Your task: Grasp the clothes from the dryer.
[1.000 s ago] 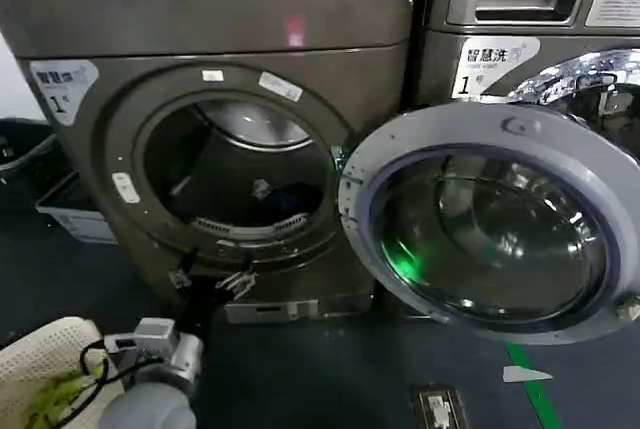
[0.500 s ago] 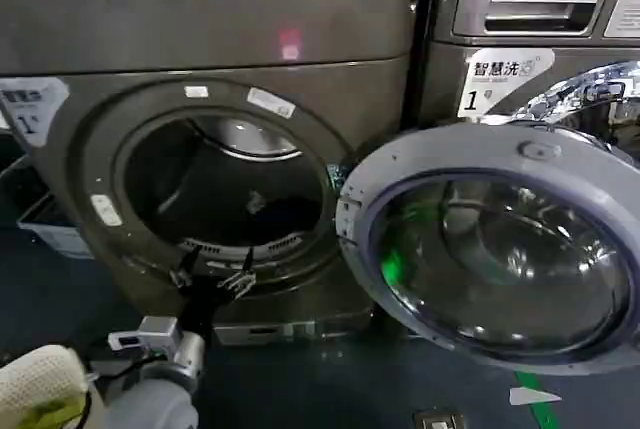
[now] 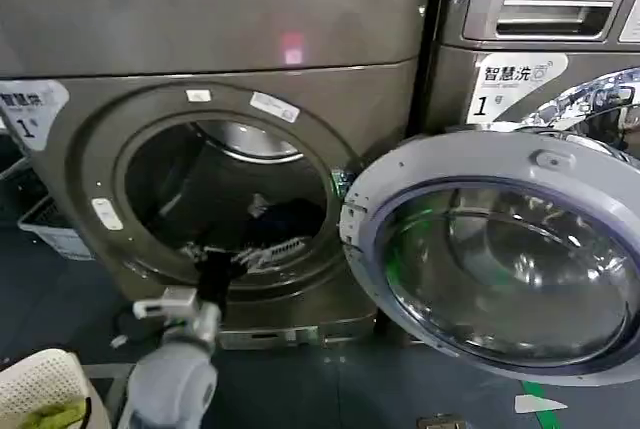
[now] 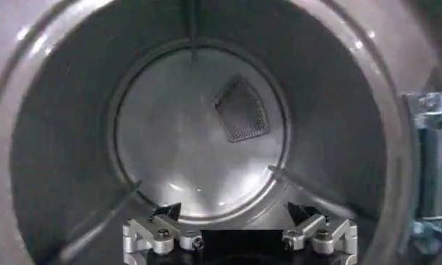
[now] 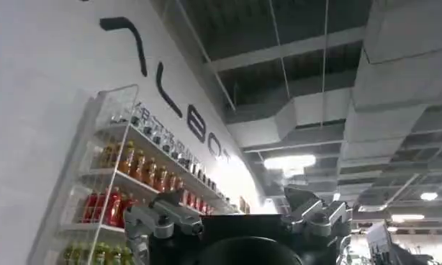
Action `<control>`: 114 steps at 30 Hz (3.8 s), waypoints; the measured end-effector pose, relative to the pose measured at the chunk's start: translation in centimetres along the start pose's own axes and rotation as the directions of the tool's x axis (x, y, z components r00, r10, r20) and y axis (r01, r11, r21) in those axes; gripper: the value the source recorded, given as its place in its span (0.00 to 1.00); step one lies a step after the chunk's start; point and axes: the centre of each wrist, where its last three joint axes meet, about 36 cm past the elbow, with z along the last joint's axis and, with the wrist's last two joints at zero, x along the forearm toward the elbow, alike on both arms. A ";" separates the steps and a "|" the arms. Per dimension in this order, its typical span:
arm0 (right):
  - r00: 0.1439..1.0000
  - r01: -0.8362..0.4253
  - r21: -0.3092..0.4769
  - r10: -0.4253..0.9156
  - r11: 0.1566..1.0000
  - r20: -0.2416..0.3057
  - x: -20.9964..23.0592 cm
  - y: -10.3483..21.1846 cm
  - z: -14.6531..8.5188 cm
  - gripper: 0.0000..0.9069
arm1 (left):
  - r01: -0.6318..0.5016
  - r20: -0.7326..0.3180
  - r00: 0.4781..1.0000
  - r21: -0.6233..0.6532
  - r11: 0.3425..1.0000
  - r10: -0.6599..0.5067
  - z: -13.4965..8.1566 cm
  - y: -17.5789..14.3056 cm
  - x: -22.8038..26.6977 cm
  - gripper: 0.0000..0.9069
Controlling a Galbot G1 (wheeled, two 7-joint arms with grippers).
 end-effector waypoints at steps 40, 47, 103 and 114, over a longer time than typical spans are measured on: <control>1.000 0.003 -0.011 -0.003 1.000 -0.019 0.5 0.1 0.7 1.00 | -0.921 -0.874 0.390 -0.367 0.134 0.289 -5.0 5.3 -27.0 0.00; 1.000 -0.005 -0.011 0.005 1.000 -0.021 0.6 -0.1 0.9 1.00 | -0.925 -0.879 0.380 -0.364 0.111 0.287 -5.7 4.5 -27.3 0.00; 0.997 0.030 0.010 -0.031 0.999 0.068 1.2 0.8 1.8 1.00 | 0.110 0.168 0.980 -0.035 0.993 -0.102 2.4 0.4 -6.9 0.00; 0.997 0.026 0.026 -0.028 0.999 0.067 1.2 0.5 1.2 1.00 | 0.112 0.170 0.980 -0.021 0.994 -0.107 2.2 -0.1 -6.6 0.00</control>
